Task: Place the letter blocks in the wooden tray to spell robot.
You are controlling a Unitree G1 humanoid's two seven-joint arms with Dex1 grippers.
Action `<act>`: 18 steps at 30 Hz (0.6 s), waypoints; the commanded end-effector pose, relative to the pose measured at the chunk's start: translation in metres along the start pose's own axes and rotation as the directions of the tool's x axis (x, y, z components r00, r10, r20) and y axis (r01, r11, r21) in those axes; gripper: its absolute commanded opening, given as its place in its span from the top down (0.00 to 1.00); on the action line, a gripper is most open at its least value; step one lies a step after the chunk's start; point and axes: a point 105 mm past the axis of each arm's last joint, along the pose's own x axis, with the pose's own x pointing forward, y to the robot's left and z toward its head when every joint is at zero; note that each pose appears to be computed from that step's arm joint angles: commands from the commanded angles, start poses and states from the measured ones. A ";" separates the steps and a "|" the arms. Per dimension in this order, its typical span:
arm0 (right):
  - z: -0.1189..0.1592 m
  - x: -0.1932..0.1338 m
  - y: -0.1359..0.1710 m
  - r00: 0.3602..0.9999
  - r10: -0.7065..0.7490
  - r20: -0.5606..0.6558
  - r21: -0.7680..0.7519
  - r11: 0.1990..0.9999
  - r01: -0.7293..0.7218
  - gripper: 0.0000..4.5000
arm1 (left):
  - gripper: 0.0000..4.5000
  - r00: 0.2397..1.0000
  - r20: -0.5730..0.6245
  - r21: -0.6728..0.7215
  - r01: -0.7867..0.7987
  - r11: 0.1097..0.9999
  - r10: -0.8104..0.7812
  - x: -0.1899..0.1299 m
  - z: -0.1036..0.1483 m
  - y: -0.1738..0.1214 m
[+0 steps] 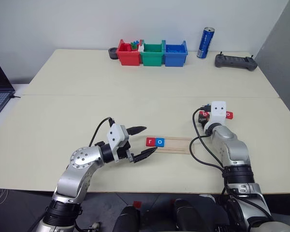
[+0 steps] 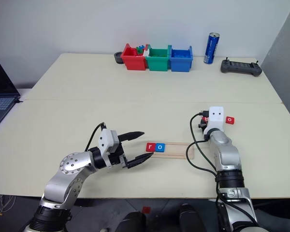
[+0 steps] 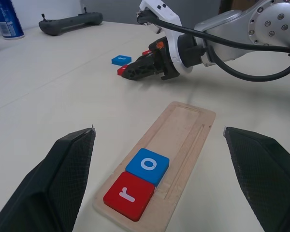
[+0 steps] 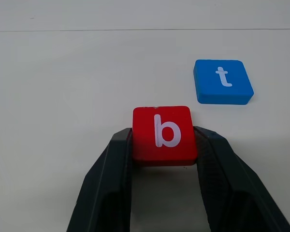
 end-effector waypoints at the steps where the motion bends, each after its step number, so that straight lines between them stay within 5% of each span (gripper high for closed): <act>1: 0.008 -0.009 -0.002 1.000 -0.010 0.022 -0.019 1.000 0.011 0.68 | 0.00 0.999 0.038 0.041 0.010 0.999 -0.012 0.000 0.014 -0.001; 6: 0.016 -0.052 -0.010 1.000 -0.011 0.009 -0.044 0.999 0.012 0.68 | 0.00 0.999 0.029 0.036 0.022 0.999 -0.023 -0.003 0.013 -0.005; 12: -0.007 -0.111 -0.004 0.993 0.016 -0.115 -0.058 0.998 -0.023 0.68 | 0.00 0.998 0.033 0.032 0.044 0.998 -0.045 -0.005 0.014 -0.011; 18: -0.027 -0.126 0.003 0.978 0.009 -0.210 -0.036 0.999 -0.016 0.68 | 0.00 0.998 0.032 0.017 0.060 0.998 -0.061 -0.003 0.011 -0.015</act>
